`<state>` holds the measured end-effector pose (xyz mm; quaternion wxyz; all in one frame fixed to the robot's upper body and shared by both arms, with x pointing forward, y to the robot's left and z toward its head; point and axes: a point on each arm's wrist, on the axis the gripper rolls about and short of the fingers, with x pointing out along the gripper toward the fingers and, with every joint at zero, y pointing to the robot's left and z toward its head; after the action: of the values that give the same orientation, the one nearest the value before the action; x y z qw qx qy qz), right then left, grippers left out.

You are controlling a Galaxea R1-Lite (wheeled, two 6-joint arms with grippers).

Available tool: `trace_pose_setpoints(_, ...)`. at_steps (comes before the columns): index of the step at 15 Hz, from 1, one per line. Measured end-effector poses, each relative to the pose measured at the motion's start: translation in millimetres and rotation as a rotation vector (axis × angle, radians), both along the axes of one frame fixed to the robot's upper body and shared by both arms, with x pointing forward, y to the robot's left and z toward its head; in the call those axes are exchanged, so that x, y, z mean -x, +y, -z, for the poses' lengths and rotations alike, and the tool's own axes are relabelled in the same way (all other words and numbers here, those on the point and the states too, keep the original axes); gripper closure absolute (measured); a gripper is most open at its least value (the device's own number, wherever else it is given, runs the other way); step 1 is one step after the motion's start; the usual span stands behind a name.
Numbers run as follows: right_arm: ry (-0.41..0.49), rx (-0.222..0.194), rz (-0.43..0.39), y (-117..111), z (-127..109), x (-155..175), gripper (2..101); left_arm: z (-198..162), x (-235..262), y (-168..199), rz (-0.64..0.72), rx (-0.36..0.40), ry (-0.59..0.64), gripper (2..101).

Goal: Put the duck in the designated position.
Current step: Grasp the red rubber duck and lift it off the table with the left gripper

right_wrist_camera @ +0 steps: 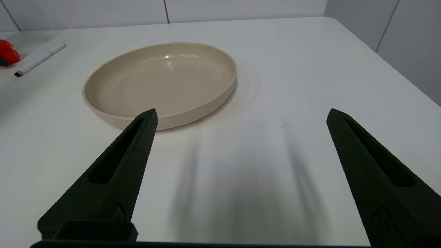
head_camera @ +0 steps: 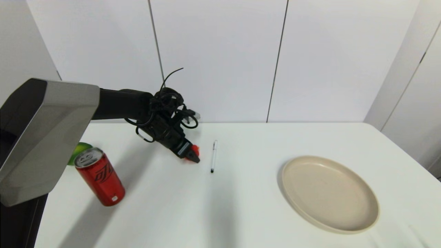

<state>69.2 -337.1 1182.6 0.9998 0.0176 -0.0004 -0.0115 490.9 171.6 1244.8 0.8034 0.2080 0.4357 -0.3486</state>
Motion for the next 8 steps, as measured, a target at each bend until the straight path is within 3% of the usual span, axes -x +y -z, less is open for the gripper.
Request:
trace_pose_setpoints(4,0.0,0.0,0.0,0.0,0.0,0.0,5.2,0.3,0.1,-0.6,0.0,0.0,0.002,40.1)
trace_pose_setpoints(8,-0.001,0.0,0.0,0.0,-0.1,0.0,5.2,1.3,0.1,-0.7,0.002,-0.001,0.007,60.8)
